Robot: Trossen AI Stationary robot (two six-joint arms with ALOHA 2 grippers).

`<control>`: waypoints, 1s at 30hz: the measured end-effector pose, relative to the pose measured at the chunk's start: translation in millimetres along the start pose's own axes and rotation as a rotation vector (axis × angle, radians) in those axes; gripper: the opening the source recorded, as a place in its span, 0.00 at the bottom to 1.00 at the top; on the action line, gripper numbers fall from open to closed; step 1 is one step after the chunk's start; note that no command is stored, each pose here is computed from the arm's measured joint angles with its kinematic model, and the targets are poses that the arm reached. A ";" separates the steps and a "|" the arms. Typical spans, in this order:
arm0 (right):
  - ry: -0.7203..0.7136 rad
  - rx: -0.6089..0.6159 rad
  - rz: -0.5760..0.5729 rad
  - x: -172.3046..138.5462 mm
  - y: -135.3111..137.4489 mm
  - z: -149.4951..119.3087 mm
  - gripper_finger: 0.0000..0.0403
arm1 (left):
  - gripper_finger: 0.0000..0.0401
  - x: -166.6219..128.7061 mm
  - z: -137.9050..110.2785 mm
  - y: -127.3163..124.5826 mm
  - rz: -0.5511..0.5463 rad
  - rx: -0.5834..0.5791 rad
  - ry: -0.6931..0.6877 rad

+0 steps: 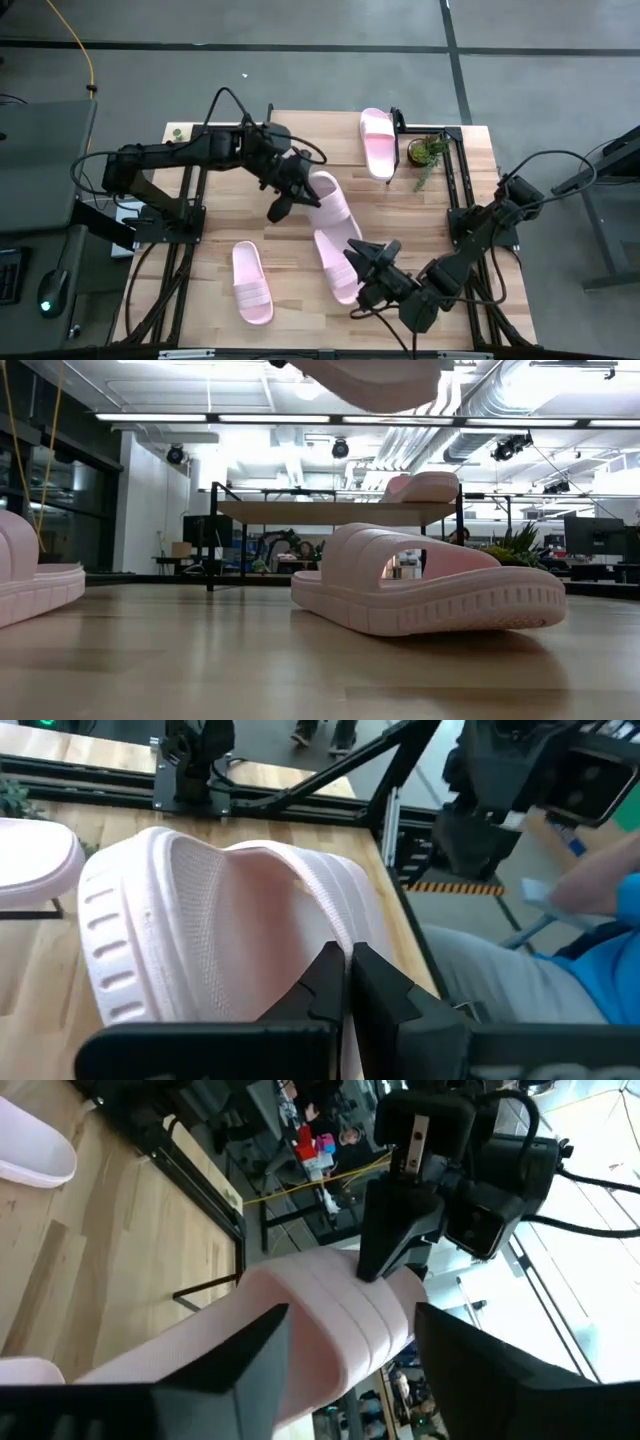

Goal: Pick and place slides into the shelf
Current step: Put the pink slide on the shelf

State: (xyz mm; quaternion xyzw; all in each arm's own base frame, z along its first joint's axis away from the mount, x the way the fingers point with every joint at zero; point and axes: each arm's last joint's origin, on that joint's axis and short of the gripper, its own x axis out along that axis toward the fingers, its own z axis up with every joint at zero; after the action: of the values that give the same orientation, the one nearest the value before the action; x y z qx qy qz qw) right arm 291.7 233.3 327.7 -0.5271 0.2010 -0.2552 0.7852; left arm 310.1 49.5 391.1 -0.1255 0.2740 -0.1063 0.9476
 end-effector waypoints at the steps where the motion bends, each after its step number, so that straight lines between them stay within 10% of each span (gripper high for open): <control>1: 0.004 0.005 -0.002 1.6 -0.2 -0.4 0.54 | 0.00 0.1 0.6 -0.5 -0.006 0.001 -0.005; 30: 0.061 0.008 -0.027 22.6 5.9 -2.2 0.65 | 0.00 19.8 2.8 -32.3 -0.112 0.066 -0.034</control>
State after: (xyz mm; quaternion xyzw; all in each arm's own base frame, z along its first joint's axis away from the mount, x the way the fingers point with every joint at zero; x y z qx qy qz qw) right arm 309.4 219.7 320.4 -0.5184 0.2168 -0.2824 0.7775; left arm 323.7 14.1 393.2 -0.1112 0.2466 -0.1662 0.9483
